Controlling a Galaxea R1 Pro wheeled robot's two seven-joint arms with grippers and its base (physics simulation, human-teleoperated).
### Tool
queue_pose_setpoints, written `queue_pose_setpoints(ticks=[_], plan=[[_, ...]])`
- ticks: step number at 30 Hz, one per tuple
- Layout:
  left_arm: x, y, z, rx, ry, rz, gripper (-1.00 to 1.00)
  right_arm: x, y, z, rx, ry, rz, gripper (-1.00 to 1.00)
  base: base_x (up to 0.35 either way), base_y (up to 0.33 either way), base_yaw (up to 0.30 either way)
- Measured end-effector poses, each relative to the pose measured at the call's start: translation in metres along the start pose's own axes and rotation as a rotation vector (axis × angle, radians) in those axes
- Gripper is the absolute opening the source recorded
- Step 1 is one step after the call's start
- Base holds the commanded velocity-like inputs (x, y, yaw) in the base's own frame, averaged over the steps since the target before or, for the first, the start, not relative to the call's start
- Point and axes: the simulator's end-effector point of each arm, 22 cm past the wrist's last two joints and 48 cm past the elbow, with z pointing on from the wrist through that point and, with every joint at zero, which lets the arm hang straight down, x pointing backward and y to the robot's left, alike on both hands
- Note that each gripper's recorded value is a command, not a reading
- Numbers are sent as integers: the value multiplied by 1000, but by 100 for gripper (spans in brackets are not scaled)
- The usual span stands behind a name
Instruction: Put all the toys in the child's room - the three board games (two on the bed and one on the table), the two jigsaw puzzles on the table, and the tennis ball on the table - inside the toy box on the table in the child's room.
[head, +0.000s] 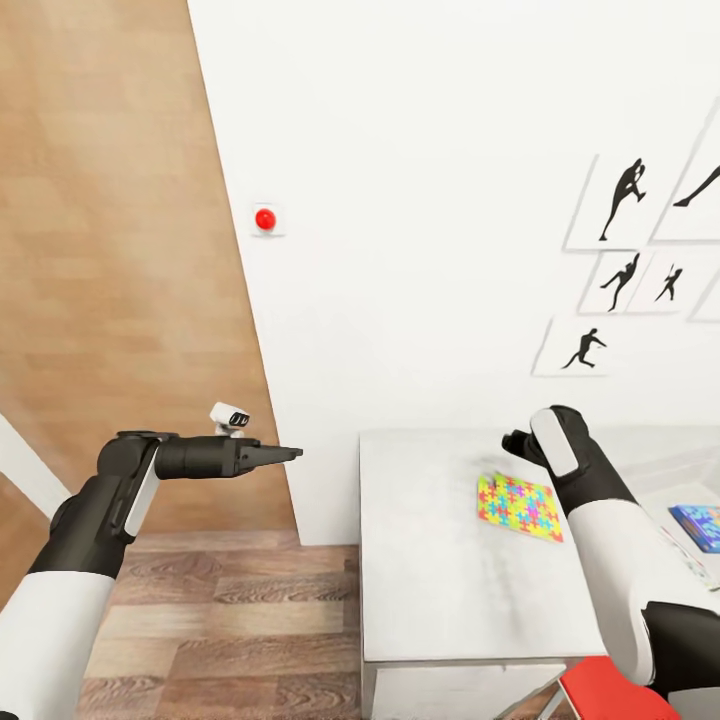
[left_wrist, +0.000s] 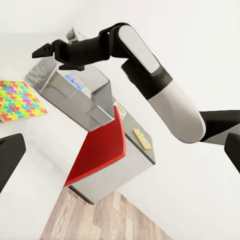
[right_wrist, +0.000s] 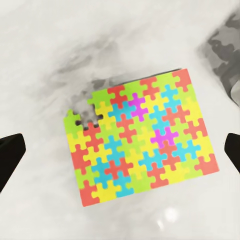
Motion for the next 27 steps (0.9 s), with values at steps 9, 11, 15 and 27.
queue_pose_setpoints(ticks=[9, 11, 15, 27], plan=[[3, 7, 0, 0, 1, -15, 100, -4, -39, 22, 74, -8, 41, 100, 1, 0, 0], [4, 9, 1, 0, 2, -18, 100, -4, -41, 25, 82, -3, 43, 100, 0, 0, 0], [6, 12, 1, -1, 3, -24, 100, -1, -44, 31, 93, 12, 43, 100, 0, 0, 0], [10, 22, 1, -2, 4, -43, 100, 6, -45, 42, 105, 30, 38, 100, 0, 0, 0]])
